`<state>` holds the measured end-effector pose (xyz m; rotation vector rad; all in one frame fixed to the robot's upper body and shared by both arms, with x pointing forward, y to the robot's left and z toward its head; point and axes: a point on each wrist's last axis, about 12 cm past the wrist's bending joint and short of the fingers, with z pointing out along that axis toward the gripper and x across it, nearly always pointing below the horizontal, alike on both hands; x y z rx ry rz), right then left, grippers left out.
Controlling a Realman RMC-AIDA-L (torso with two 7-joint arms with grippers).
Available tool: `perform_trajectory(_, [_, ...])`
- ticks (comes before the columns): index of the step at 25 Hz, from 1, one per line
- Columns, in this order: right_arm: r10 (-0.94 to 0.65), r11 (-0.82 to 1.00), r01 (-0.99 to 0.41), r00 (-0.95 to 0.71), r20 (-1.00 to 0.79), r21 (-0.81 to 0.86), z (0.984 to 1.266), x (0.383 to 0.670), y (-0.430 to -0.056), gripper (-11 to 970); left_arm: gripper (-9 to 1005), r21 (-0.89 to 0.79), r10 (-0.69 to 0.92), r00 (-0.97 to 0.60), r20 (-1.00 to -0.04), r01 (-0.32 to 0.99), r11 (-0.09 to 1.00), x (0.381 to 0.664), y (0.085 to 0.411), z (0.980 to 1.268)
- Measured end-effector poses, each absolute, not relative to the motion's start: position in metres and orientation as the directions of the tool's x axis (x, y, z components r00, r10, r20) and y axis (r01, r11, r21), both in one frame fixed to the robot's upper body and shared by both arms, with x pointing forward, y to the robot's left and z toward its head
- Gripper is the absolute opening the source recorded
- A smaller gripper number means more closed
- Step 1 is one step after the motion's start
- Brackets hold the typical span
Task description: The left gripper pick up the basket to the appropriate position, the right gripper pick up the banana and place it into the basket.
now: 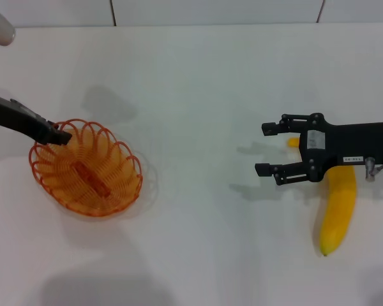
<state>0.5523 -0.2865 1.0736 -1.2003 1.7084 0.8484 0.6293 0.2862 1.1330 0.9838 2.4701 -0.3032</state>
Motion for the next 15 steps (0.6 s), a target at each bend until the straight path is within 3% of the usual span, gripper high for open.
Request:
perform_trajectory(1, [-0.367, 0.306, -0.951, -0.168, -0.915, 0.052, 1.0736, 0.5523, -0.2865, 863, 543, -0.033, 0.591, -0.638, -0.493, 0.693, 0.72, 0.6294, 0.2861, 1.133])
perform_trajectory(6, [-0.368, 0.308, -0.95, -0.168, -0.914, 0.051, 1.0735, 0.5526, -0.2866, 863, 326, -0.032, 0.592, -0.638, -0.492, 0.693, 0.72, 0.6296, 0.286, 1.1332])
perform_trajectory(12, [-0.378, 0.319, -0.947, -0.171, -0.91, 0.046, 1.0722, 0.554, -0.2872, 863, 134, -0.031, 0.593, -0.637, -0.492, 0.694, 0.72, 0.6298, 0.2859, 1.1334])
perform_trajectory(15, [-0.379, 0.319, -0.947, -0.172, -0.909, 0.047, 1.0718, 0.5539, -0.2868, 863, 114, -0.033, 0.588, -0.637, -0.498, 0.692, 0.721, 0.6302, 0.2854, 1.1346])
